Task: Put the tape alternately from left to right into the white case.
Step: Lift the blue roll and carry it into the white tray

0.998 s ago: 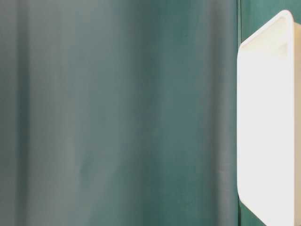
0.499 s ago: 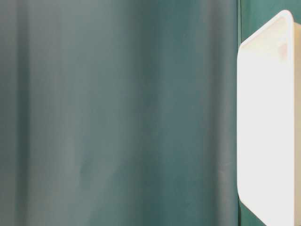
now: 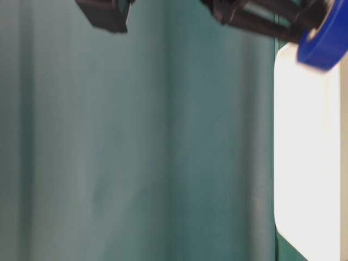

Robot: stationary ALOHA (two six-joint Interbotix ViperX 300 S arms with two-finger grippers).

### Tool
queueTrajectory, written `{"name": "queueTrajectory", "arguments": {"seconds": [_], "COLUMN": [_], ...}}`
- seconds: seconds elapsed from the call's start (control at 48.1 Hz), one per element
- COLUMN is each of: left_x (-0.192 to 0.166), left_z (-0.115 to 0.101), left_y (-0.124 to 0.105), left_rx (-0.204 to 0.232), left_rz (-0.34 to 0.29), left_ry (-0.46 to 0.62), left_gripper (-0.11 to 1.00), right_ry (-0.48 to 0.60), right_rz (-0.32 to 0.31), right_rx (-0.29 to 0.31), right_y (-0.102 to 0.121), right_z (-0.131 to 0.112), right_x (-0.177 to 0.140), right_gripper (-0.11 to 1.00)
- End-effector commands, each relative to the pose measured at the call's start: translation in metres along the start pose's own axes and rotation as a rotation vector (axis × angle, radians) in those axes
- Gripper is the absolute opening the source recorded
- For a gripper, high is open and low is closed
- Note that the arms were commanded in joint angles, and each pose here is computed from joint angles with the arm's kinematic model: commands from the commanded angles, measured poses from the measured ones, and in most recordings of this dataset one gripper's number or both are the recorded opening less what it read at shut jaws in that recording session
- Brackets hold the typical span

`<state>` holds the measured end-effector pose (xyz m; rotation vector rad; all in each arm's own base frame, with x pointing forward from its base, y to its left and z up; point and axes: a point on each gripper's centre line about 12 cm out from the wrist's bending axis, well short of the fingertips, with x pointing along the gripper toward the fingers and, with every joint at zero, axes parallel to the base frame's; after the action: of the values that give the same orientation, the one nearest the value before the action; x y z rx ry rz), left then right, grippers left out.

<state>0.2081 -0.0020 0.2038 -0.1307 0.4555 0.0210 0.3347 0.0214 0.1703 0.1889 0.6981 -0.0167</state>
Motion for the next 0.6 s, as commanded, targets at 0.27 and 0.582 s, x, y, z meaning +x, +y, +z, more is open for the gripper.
{"name": "queueTrajectory", "arguments": {"seconds": [0.27,0.582], "left_x": [0.0,0.0], "left_z": [0.005,0.005], "left_y": [0.0,0.0], "left_rx": [0.001,0.0], "left_rz": [-0.001,0.001], "left_ry": [-0.017,-0.017], "left_gripper": [0.58,0.58], "right_ry": [-0.057,-0.054], "right_rz": [-0.086,-0.163], "right_rx": [-0.011,0.029], "right_y": [-0.037,-0.076], "right_z": [0.037,0.048], "right_x": [0.017,0.036], "right_gripper": [0.02,0.02]}}
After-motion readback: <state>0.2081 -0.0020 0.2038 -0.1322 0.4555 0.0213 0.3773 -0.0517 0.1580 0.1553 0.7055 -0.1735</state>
